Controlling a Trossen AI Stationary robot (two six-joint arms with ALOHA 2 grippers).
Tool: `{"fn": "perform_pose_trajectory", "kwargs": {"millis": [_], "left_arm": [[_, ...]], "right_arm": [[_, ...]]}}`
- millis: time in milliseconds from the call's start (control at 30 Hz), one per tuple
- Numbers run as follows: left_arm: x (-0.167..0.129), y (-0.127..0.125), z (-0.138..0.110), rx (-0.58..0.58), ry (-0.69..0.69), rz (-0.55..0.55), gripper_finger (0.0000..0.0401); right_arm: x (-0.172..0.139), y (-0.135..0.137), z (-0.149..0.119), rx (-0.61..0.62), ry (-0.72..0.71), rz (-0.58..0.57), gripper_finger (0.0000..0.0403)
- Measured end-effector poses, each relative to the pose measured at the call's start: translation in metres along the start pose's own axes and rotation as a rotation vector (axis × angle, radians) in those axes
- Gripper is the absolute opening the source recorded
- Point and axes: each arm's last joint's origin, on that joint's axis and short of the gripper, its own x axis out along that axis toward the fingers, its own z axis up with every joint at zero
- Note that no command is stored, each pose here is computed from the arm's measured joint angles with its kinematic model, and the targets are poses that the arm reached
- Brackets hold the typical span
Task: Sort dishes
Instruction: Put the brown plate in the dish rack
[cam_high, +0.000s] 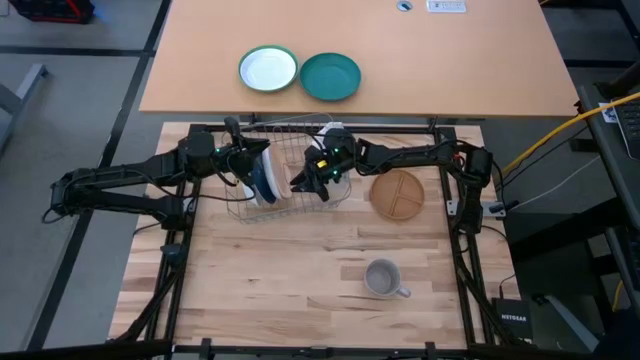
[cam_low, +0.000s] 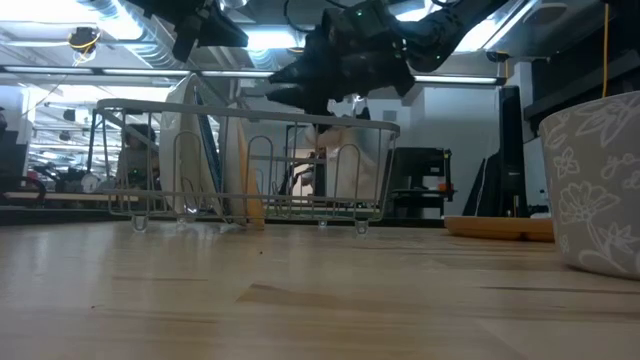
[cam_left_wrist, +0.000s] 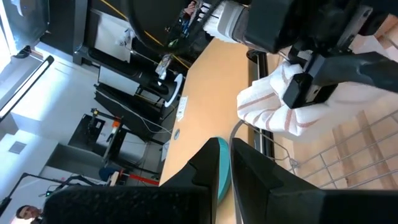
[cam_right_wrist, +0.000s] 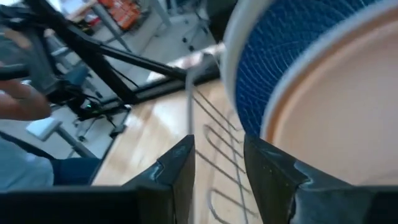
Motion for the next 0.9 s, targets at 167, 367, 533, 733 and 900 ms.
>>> {"fn": "perform_pose_trajectory", "kwargs": {"millis": [167,367,533,733,900], "left_arm": [[0.0,0.0,0.0,-0.016,0.002,-0.003,0.0033],[0.0,0.0,0.0,-0.036,0.002,-0.003,0.0033],[0.0,0.0,0.0,-0.053,0.002,-0.003,0.0033],[0.0,-0.001,-0.001,-0.061,0.007,-0.009,0.0033],[0.0,-0.003,-0.002,-0.094,0.024,-0.032,0.0033]], "right_arm": [[-0.002,0.007,0.014,-0.094,-0.1,0.079,0.0139],[-0.019,0.026,0.035,-0.165,-0.174,0.121,0.0138],[-0.038,0.047,0.054,-0.254,-0.224,0.147,0.0138],[-0.064,0.075,0.063,-0.338,-0.177,0.086,0.0138],[-0.082,0.1,0.048,-0.356,0.017,-0.112,0.0138]]}}
